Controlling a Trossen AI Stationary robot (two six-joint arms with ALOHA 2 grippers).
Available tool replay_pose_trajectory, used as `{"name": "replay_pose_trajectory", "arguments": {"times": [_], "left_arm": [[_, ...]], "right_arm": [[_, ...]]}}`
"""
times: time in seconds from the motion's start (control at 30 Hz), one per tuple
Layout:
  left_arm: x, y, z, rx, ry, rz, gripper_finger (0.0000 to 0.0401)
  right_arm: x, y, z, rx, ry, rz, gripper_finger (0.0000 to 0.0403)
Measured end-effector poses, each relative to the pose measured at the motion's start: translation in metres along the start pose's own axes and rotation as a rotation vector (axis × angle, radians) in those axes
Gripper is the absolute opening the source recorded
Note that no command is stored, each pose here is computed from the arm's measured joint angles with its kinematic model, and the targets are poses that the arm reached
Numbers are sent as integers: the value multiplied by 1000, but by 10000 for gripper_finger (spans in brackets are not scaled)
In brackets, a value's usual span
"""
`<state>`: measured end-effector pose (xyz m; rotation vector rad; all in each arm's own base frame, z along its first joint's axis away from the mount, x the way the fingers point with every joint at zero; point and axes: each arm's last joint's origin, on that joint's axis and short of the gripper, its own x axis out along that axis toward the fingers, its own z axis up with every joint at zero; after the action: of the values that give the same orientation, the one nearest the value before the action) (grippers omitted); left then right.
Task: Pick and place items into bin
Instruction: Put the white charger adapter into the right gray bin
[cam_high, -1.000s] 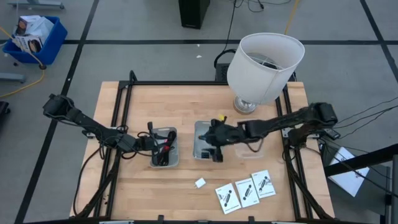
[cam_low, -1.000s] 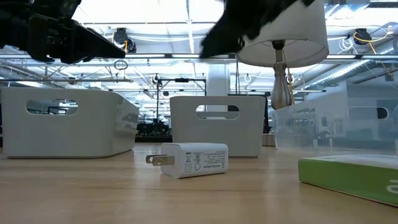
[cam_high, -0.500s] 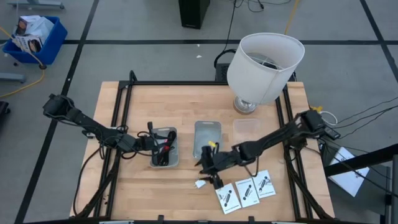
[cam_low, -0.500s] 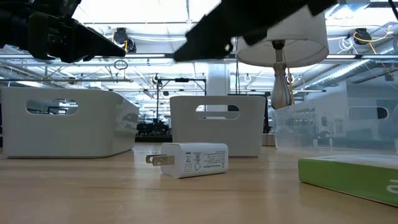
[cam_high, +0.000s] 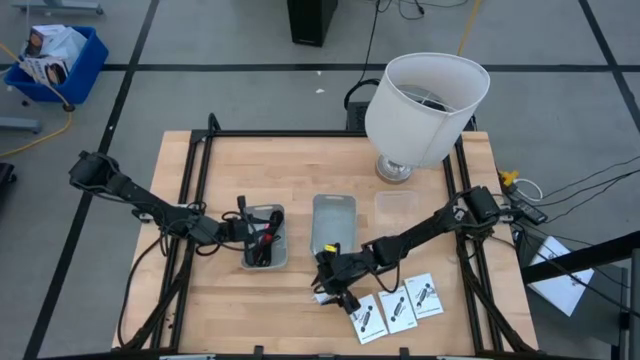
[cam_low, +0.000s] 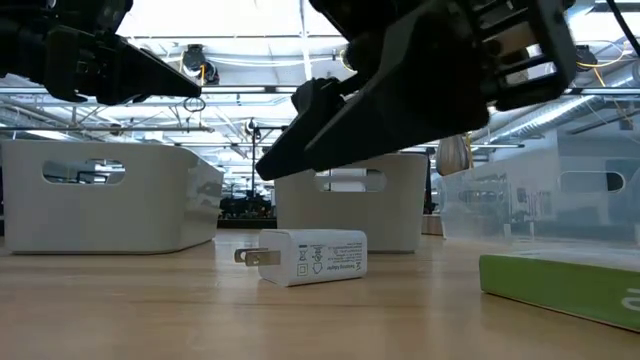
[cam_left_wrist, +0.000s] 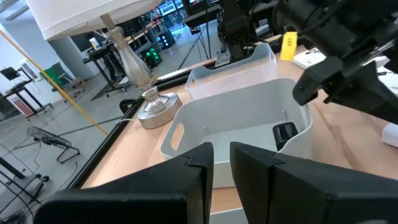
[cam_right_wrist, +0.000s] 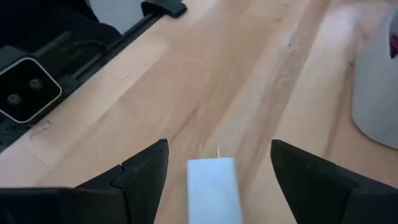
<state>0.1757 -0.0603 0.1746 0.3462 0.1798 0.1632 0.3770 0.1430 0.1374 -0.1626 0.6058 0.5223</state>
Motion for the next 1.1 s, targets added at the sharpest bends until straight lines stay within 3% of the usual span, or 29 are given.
{"name": "replay_pose_trajectory", "arguments": {"times": [0.33, 0.57, 0.83, 1.1], "left_arm": [[0, 0, 0, -3, 0, 0, 63], [0, 0, 0, 1, 0, 1, 63], [0, 0, 0, -1, 0, 0, 63], [0, 0, 0, 1, -1, 1, 63]], "right_arm": [[5, 3, -12, 1, 66, 42, 253], [-1, 5, 0, -9, 6, 38, 249], [-7, 5, 5, -14, 2, 4, 249], [-5, 23, 4, -45, 35, -48, 249]]}}
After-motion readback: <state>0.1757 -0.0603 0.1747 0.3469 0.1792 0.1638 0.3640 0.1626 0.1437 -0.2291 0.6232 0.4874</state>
